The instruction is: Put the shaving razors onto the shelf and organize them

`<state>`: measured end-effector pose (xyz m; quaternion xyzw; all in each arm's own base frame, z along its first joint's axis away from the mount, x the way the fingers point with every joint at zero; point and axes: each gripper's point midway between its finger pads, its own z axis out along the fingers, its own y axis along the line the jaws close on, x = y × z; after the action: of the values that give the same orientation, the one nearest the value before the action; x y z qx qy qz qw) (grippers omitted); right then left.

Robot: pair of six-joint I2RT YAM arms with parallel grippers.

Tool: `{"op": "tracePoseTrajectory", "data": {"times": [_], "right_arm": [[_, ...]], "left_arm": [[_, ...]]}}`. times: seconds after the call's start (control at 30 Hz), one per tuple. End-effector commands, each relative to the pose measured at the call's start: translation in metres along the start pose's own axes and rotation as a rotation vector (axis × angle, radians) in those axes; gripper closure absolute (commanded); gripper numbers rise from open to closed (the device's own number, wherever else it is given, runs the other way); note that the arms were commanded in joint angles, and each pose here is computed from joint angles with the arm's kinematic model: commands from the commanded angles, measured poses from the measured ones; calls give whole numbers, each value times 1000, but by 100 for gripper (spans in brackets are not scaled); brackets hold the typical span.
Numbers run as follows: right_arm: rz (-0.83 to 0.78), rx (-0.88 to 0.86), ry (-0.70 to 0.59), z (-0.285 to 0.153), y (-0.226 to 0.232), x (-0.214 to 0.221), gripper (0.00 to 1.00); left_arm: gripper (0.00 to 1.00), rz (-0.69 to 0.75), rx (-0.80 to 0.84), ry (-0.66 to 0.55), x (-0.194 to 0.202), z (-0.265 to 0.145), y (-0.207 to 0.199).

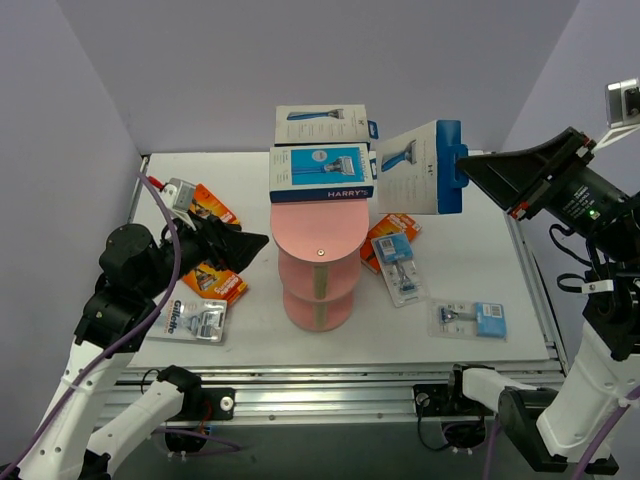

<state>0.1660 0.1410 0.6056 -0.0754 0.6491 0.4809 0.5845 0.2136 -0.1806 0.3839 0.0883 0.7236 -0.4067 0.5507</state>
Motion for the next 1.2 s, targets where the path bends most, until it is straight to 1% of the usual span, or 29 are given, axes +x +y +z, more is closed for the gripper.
{"op": "tracePoseTrajectory", "data": {"times": [0.0,0.27,0.3,0.37,0.43,0.53,0.63,0.7,0.9,1.17], "right_arm": [[-51,-102,-32,-4,25,-10,100],[-30,-130,-33,-5,28,-7,100],[15,-129,-23,-2,22,-4,100],[-10,-191,-48,-5,35,-7,100],[32,-232,-60,-5,37,-6,100],[54,-222,-53,-3,30,-4,100],[90,-224,-44,-4,29,-1,100],[81,-265,-53,-5,36,-3,100],[149,-258,-39,-5,32,3,100],[125,-278,-38,0,33,-1,100]], "left_arm": [[5,3,68,-57,-19,-2,-19],[5,-40,101,-67,-21,2,-24],[5,-43,110,-72,-22,3,-25],[5,-57,120,-75,-23,4,-28],[5,-62,129,-80,-25,5,-29],[5,-67,134,-83,-28,6,-31],[5,-66,135,-86,-30,7,-32],[5,-67,135,-86,-30,8,-32],[5,-76,136,-86,-30,12,-31],[5,-81,141,-88,-32,19,-30]]}}
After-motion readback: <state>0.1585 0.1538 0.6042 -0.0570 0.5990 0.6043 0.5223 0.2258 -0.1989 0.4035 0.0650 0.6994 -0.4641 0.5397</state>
